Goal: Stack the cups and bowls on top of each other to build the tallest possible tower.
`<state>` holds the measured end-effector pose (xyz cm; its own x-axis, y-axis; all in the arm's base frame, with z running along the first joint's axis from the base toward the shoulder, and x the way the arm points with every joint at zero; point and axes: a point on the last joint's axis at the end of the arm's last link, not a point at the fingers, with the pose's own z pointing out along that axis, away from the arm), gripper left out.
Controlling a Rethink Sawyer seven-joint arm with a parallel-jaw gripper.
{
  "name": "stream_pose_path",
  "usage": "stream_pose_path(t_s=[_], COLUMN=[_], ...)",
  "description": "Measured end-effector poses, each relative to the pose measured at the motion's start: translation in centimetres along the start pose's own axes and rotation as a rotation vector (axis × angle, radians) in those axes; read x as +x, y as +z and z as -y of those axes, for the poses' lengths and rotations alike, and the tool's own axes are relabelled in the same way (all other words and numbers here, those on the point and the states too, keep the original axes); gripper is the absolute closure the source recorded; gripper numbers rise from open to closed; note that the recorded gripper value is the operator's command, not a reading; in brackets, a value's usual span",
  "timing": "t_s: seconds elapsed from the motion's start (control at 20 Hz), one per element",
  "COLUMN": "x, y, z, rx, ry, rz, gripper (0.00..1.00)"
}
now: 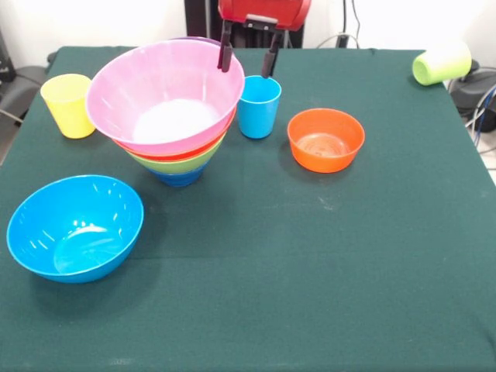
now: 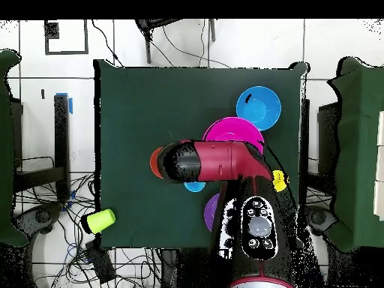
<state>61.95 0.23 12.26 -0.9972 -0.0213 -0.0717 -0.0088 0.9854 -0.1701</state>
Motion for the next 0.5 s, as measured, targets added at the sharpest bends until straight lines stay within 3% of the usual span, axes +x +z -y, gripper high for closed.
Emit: stream_pose_path(t_s=[0.5], x=[-0.3], y=[-0.6], z=[-1.9], rx=[0.002], ry=[-0.032], rz=[0.014], gripper=[0.0])
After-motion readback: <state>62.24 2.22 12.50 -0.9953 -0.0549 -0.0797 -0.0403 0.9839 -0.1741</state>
